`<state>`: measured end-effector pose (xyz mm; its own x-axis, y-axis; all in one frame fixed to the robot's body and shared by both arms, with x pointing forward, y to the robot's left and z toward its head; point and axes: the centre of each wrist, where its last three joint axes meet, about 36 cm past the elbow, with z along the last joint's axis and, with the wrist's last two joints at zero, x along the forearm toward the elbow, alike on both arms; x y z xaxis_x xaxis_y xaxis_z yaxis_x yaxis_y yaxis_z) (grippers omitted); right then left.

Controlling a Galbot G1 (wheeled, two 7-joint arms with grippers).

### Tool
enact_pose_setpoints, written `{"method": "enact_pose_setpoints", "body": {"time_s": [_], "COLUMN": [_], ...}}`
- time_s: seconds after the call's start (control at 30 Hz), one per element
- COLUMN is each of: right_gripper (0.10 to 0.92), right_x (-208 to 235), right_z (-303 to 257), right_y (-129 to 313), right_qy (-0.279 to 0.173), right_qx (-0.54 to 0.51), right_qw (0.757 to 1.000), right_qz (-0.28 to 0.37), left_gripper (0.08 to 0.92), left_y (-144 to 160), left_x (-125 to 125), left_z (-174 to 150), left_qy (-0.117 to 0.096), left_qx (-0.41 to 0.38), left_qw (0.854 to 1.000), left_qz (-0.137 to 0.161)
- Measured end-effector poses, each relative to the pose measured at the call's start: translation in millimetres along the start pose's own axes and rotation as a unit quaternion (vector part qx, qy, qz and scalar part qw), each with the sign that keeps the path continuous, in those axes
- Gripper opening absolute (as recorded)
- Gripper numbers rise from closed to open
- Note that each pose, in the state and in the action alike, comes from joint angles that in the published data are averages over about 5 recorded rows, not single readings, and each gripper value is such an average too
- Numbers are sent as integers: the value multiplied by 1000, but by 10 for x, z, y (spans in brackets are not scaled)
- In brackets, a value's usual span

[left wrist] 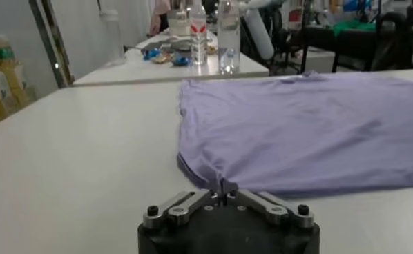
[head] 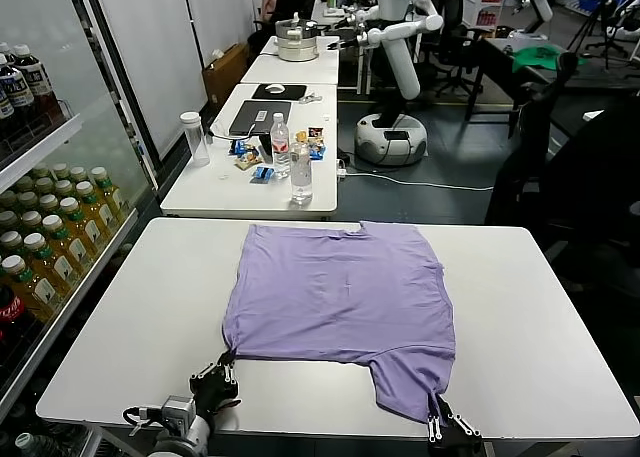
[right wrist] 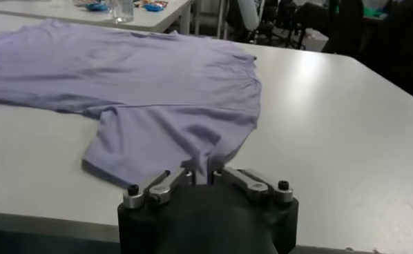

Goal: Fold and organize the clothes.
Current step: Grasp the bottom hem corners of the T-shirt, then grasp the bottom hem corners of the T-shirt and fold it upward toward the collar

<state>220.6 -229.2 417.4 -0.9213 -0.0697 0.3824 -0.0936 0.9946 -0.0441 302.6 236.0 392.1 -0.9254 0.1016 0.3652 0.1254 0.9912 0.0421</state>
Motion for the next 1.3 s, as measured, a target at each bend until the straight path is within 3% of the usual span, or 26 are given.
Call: {"method": "enact_pose_setpoints", "body": {"time_s": [0.23,0.47,0.93,1.3], "right_gripper": [119,119,119,119], "right_x": [-54,-267,-1015,-1436], "right_z": [-266,-468,-735,-784], "right_y": [-143,-278,-458,-469], "right_qy": [-41,-74,-106,-105], "right_qx": [-2,1,23,36], "right_qw": [999,997,994,994], "right_qz": [4,7,8,9], "left_gripper": [92,92,92,92], "left_y": [47,85,161,176], "left_x": [45,-5,-517,-953], "left_z": [-158,-267,-284,-248], "left_qy": [-44,-66,-73,-70], "left_qx": [-1,-8,-40,-62], "left_qw": [999,998,996,996], "left_qz": [9,23,20,10]}}
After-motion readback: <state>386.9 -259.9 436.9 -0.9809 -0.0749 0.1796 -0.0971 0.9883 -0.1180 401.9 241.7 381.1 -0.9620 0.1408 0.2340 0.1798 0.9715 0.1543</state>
